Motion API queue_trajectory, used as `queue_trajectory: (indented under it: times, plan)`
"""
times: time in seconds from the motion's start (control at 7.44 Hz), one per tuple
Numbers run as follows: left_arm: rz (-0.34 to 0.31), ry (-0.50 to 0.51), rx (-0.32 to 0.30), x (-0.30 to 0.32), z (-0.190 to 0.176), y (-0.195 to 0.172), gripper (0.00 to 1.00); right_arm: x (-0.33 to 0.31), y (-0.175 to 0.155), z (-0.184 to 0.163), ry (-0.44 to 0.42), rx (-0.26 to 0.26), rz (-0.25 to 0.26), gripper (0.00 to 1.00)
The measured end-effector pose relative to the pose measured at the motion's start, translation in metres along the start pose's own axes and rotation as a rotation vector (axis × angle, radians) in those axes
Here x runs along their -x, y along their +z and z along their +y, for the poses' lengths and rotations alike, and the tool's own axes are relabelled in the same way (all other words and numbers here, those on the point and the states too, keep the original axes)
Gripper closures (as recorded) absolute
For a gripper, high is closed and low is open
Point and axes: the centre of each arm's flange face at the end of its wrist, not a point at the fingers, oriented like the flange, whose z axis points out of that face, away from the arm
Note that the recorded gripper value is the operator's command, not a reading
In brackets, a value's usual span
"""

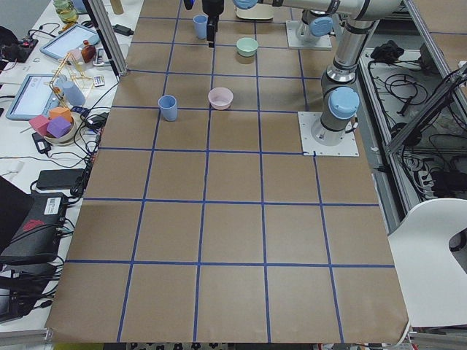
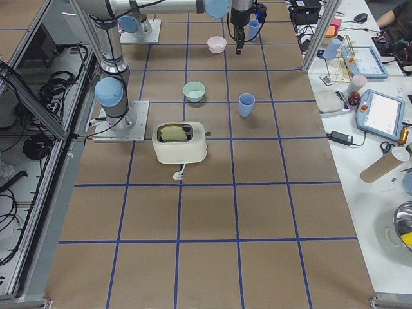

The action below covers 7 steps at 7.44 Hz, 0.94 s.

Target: Stack blue cups with both arms

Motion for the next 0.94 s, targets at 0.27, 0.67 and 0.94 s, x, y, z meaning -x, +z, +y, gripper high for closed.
queue_trajectory:
  times: [0.27, 0.67, 0.94]
  plan:
    - [0.001, 0.0, 0.001, 0.0, -0.001, 0.001, 0.0, -0.015, 0.018, -0.015, 0.018, 0.006, 0.006, 0.0]
    - [0.005, -0.021, 0.032, 0.011, -0.033, 0.032, 0.0, -0.088, 0.111, -0.057, 0.035, 0.02, 0.004, 0.0]
    - [0.005, -0.024, 0.024, 0.021, -0.09, 0.101, 0.0, -0.11, 0.18, -0.064, 0.055, 0.013, 0.0, 0.0]
